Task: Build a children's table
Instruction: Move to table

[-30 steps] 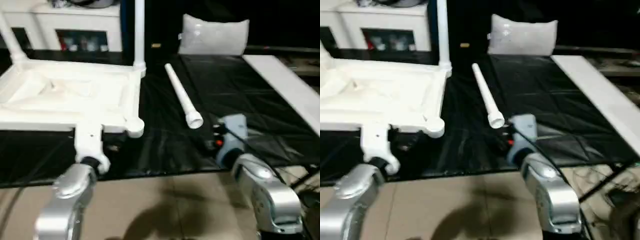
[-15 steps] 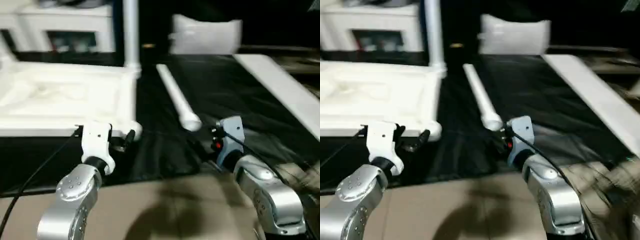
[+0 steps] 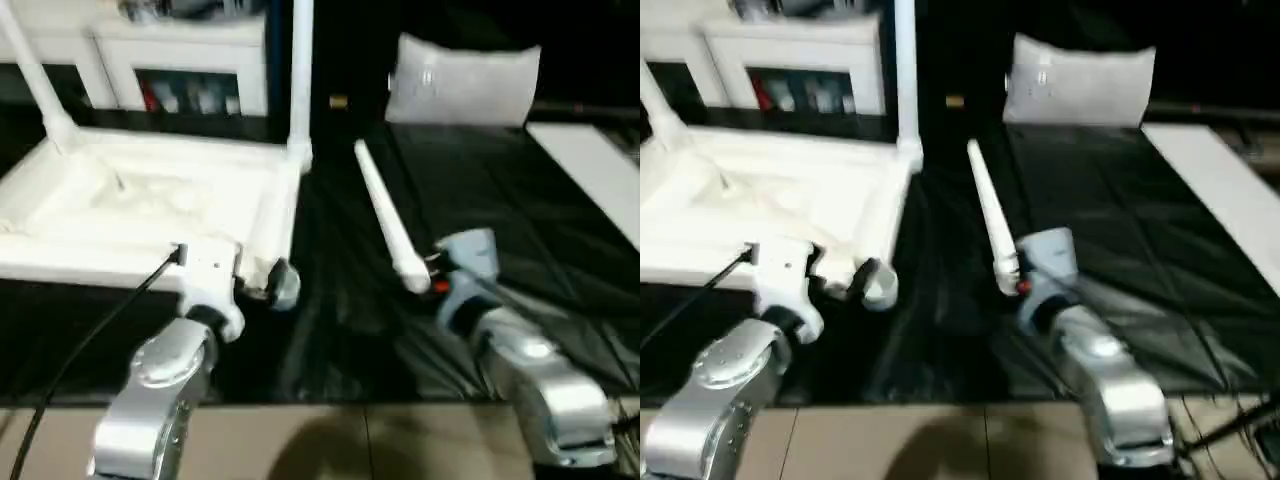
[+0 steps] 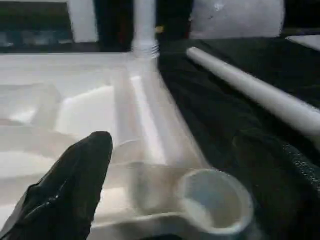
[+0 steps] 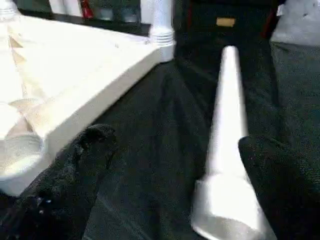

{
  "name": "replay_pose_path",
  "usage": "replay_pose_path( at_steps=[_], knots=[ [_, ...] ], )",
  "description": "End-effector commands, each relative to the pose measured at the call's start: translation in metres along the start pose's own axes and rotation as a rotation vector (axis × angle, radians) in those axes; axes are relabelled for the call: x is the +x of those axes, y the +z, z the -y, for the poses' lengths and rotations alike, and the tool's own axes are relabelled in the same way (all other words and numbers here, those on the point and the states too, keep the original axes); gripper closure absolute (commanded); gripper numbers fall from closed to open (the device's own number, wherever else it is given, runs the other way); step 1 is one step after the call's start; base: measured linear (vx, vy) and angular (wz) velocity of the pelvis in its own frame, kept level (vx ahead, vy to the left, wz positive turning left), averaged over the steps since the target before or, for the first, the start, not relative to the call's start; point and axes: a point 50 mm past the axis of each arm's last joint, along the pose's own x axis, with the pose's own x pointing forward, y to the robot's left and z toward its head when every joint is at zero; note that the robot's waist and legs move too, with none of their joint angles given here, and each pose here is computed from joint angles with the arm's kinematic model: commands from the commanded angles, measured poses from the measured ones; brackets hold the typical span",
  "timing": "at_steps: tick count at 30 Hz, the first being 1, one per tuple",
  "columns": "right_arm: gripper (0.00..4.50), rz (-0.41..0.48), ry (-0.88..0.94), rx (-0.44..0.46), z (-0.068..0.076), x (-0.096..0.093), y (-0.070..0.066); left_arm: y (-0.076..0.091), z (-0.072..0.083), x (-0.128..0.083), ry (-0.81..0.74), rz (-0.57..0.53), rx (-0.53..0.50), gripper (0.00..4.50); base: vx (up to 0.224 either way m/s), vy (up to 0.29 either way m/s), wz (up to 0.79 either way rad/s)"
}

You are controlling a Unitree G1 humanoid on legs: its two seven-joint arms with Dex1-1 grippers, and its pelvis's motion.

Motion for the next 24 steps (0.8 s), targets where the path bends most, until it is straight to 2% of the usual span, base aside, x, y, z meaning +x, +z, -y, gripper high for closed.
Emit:
replay_pose_path(
  at_steps=[1, 4, 14, 16, 17, 19, 21, 24],
  knots=[
    [0.00, -0.005, -0.007, -0.013, 0.003, 0.002, 0.005, -0.001, 0.001, 0.002, -0.002, -0.004, 0.004, 0.10, 0.113, 0.048, -0.04],
    [0.00, -0.017, -0.010, -0.024, 0.005, 0.006, 0.006, -0.001, -0.002, 0.003, 0.010, -0.001, 0.013, 0.10, 0.101, 0.023, 0.06],
    [0.00, -0.060, -0.113, -0.078, 0.026, 0.021, 0.016, -0.001, -0.005, 0.005, 0.025, 0.004, 0.038, 0.10, 0.095, -0.009, 0.01],
    [0.00, -0.089, -0.166, -0.084, 0.035, 0.028, 0.019, 0.002, -0.002, 0.007, -0.023, 0.026, 0.033, 0.10, 0.037, 0.000, 0.04],
    [0.00, -0.090, -0.166, -0.084, 0.035, 0.028, 0.019, 0.002, -0.002, 0.007, -0.023, 0.027, 0.033, 0.10, 0.018, -0.065, 0.10],
    [0.00, -0.122, -0.211, -0.104, 0.043, 0.041, 0.024, 0.006, -0.001, 0.009, -0.102, 0.025, 0.072, 0.10, 0.020, -0.068, 0.06],
    [0.00, -0.124, -0.213, -0.103, 0.044, 0.041, 0.024, 0.006, -0.001, 0.009, -0.104, 0.025, 0.073, 0.10, 0.009, -0.060, -0.06],
    [0.00, -0.158, -0.245, -0.089, 0.052, 0.063, 0.031, 0.007, -0.002, 0.010, -0.225, -0.031, 0.136, 0.10, -0.046, -0.051, -0.02]
  ],
)
